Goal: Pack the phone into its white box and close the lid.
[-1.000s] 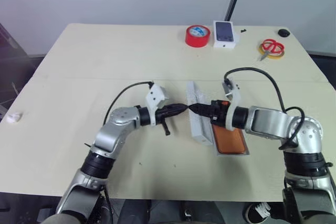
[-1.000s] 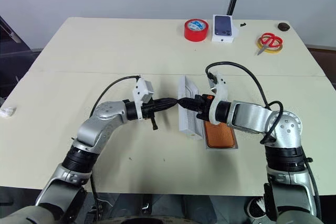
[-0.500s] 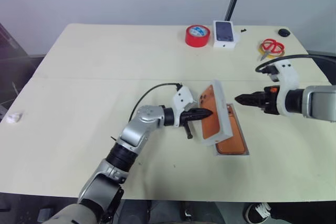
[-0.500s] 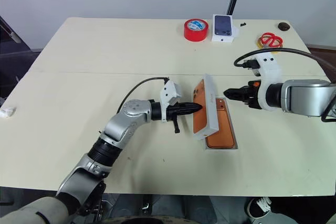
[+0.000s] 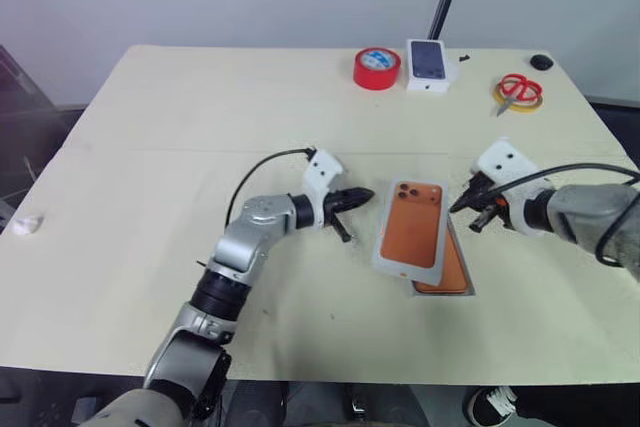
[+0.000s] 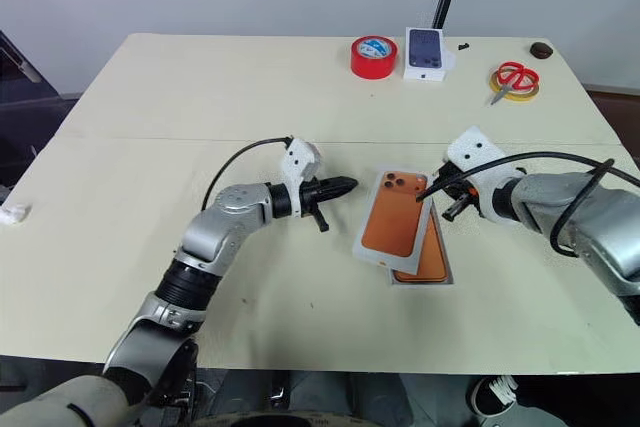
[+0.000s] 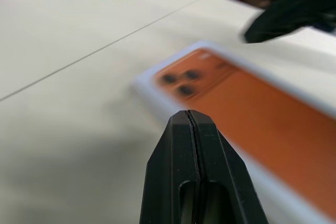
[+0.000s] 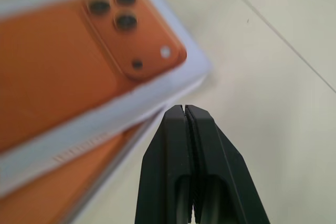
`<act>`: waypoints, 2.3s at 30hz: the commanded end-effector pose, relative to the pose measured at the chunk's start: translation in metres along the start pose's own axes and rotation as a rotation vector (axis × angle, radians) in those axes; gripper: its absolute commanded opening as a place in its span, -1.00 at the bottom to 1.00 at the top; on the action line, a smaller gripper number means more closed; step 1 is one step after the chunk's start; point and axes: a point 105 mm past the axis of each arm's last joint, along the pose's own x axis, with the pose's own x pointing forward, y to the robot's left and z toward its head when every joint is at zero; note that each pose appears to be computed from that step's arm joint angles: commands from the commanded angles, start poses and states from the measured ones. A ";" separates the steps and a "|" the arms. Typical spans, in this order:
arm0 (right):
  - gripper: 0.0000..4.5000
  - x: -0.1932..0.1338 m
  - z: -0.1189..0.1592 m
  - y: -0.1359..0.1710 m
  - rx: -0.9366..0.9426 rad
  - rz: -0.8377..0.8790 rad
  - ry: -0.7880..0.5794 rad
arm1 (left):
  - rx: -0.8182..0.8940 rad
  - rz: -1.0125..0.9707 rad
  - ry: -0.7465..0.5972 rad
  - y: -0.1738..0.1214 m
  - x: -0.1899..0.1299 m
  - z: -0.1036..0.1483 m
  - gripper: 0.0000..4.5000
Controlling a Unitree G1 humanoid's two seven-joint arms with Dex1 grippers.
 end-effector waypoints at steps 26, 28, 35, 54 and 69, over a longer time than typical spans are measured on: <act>-0.97 -0.012 -0.008 0.033 -0.124 0.168 0.011 | 0.127 -0.344 0.106 -0.065 0.034 0.008 -1.00; -0.97 -0.013 -0.010 0.032 -0.122 0.163 0.015 | 0.130 -0.355 0.109 -0.067 0.034 0.008 -1.00; -0.97 -0.012 -0.013 0.021 -0.113 0.128 0.024 | 0.139 -0.386 0.120 -0.073 0.034 0.006 -1.00; -0.97 -0.012 -0.019 0.035 -0.093 0.168 0.040 | 0.125 -0.370 0.147 -0.068 0.032 -0.001 -1.00; -0.97 -0.032 -0.015 0.007 -0.106 0.103 0.013 | 0.065 -0.286 0.102 -0.043 0.028 0.010 -1.00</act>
